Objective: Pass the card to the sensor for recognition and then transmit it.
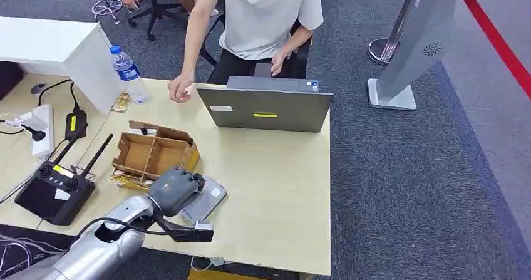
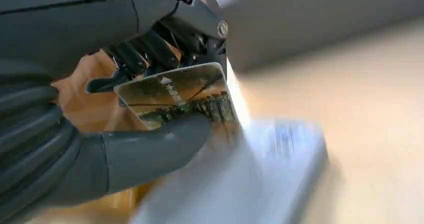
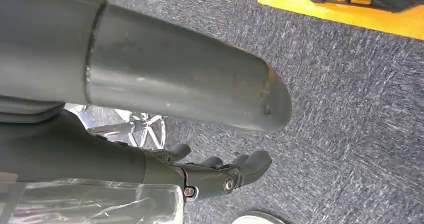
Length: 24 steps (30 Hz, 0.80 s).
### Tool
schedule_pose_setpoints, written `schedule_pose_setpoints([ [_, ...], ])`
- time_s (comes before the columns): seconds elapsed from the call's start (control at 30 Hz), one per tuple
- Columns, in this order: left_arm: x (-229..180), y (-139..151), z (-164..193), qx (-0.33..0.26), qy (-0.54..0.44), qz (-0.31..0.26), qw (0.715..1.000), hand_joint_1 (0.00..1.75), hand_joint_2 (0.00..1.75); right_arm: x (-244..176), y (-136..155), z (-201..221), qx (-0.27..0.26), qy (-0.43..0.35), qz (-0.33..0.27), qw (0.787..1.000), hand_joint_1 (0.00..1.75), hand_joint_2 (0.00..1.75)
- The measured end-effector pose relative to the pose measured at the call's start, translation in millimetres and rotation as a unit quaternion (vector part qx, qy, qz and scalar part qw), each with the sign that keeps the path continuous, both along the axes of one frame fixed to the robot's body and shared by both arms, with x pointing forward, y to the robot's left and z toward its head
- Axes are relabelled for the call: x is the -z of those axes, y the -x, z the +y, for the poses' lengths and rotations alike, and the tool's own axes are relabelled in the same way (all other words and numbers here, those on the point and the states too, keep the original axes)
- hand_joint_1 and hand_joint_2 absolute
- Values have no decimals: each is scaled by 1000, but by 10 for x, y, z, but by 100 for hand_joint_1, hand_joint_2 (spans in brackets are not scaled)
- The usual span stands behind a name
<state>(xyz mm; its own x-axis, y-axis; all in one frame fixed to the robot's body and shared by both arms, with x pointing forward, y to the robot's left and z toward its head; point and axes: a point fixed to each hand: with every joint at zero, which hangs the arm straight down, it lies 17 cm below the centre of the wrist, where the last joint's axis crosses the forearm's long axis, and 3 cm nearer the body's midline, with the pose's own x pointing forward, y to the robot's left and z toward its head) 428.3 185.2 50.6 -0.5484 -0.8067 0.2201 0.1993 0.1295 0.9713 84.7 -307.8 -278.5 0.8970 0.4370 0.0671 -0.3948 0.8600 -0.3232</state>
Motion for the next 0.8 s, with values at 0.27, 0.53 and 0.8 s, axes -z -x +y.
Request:
schedule_pose_setpoints([
  [0.27, -1156, -431, -309, -25, 53, -159, 986, 175, 175, 1, 3, 1, -13, 2, 1, 1000, 0, 0],
  [0.53, -3179, -1109, 143, -113, 50, -408, 904, 175, 175, -27, -178, 87, -64, 1, 10, 998, 0, 0],
  [0.8, -4049, -1859, 704, -232, -53, -444, 864, 175, 175, -52, -319, 162, -81, -2, 6, 997, 0, 0],
])
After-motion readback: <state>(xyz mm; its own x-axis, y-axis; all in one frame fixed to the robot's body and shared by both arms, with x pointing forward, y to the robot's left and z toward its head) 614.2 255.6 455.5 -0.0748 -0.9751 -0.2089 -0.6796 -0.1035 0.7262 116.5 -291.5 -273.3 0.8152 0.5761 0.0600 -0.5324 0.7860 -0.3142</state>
